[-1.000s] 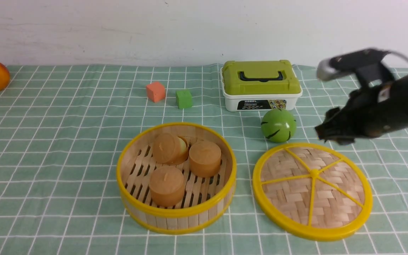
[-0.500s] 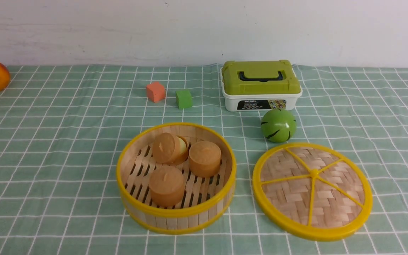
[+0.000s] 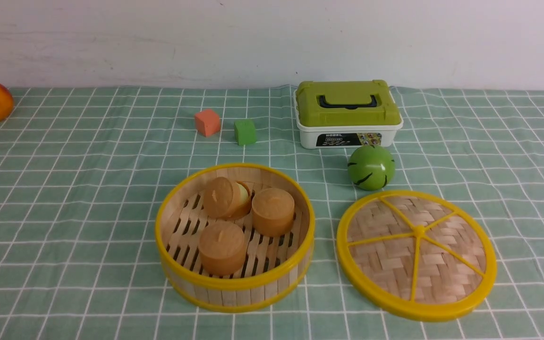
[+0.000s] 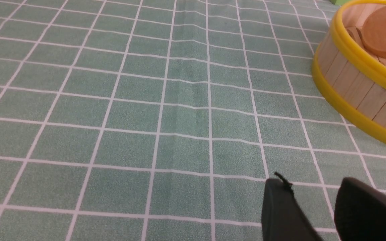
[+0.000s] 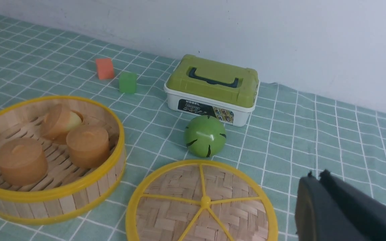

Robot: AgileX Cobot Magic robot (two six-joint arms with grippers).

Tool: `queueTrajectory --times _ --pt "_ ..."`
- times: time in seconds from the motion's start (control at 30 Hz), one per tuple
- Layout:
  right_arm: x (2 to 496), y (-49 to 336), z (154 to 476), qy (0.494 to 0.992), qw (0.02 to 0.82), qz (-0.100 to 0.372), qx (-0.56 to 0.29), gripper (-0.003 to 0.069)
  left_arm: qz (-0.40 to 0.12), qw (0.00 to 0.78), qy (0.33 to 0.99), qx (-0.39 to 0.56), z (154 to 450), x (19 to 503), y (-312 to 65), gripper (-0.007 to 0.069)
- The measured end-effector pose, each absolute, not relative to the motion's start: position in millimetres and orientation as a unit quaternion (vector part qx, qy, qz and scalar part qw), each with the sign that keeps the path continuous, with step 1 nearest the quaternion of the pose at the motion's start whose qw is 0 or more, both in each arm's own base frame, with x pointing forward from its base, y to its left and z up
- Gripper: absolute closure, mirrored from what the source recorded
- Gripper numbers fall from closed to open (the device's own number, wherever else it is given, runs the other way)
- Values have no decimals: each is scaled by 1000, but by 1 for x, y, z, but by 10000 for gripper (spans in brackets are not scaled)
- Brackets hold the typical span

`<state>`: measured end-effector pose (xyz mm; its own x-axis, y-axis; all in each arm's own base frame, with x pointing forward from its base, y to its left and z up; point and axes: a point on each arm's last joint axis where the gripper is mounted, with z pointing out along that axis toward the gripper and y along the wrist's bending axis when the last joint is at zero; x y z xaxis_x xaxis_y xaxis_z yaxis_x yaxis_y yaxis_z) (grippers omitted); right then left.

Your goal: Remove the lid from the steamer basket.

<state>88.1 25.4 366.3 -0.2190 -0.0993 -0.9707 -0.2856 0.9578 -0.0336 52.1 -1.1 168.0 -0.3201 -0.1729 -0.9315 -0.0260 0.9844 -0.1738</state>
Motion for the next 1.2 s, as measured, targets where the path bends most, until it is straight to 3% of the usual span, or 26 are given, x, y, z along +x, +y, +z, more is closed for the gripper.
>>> queueTrajectory --times 0.17,0.37,0.47,0.63,0.9,1.2 --pt "86 25 357 773 617 78 -122 670 -63 580 810 -61 168 52 -1 386" --pt "71 15 287 746 658 60 -83 666 -63 580 810 -61 168 52 -1 386" --pt "64 7 241 753 655 30 -47 666 -63 580 810 -61 168 52 -1 386" --pt "55 1 195 762 648 8 6 666 -63 580 810 -61 168 52 -1 386" --pt "53 -3 174 792 606 15 68 666 -63 580 810 -61 168 52 -1 386" --pt "52 -3 173 802 594 13 70 663 -63 580 810 -61 168 52 -1 386"
